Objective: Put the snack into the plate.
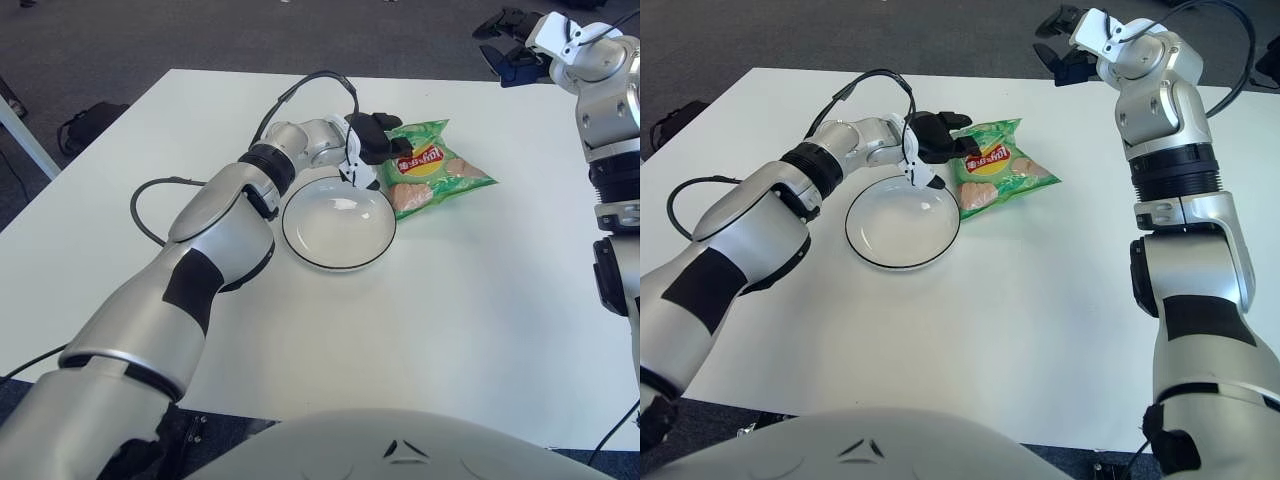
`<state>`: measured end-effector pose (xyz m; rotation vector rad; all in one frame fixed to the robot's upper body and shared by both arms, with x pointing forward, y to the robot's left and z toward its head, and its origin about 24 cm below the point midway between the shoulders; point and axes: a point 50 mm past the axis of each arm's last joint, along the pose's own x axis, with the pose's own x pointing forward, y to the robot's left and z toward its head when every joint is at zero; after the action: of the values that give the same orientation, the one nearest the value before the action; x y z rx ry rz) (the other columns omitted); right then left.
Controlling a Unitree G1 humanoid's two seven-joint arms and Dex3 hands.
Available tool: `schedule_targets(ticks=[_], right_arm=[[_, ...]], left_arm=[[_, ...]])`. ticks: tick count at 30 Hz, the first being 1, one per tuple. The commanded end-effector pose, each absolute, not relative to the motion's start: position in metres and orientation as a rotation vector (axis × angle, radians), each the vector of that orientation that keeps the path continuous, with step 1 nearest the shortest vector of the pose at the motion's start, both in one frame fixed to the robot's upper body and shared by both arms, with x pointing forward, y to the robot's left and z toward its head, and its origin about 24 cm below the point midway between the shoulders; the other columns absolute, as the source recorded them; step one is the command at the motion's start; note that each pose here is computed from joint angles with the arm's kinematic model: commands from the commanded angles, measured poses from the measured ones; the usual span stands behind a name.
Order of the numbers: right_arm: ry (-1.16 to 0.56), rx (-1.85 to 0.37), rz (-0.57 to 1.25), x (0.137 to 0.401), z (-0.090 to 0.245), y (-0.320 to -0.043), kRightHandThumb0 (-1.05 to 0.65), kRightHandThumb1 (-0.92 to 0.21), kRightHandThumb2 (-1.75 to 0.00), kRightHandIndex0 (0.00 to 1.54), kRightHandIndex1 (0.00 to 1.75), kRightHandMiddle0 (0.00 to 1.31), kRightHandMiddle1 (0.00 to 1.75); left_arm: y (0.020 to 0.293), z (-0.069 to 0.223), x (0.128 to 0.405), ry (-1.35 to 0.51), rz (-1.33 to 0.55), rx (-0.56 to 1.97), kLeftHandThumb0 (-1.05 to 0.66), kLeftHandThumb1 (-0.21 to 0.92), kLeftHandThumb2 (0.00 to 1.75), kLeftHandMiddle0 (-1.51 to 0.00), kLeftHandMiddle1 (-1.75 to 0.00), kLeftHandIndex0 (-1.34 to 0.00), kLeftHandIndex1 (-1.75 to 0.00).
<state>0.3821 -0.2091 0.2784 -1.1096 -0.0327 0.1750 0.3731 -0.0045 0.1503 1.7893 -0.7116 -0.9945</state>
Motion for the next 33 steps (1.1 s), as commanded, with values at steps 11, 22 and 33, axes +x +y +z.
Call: schedule_targets(ticks=[11,22,33], right_arm=[[-0.051,-1.096,0.215,0.376,0.266,-0.208,-0.57,-0.92,-0.85,0.2,0.75,0.0,1.3],[-0.126,-1.252,0.224,0.368,0.25,-0.207,-0.5,-0.92,-0.84,0.24,0.9,0.0,1.27],[-0.189,-1.275,0.229,0.368,0.236,-0.208,-0.5,-0.92,-0.8,0.24,0.96,0.0,1.21]], left_arm=[[0.02,0.161,0.37,-0.798,-0.943,1.5,-0.22,0.78,1.11,-0.15,-0.02,0.0,-0.66],[0.047,0.175,0.369,-0.849,-0.789,1.137,-0.41,0.77,1.09,-0.26,-0.05,0.0,-0.76],[0.049,0.19,0.362,-1.01,-0.63,0.925,-0.61,0.92,0.92,-0.37,-0.11,0.0,-0.76]])
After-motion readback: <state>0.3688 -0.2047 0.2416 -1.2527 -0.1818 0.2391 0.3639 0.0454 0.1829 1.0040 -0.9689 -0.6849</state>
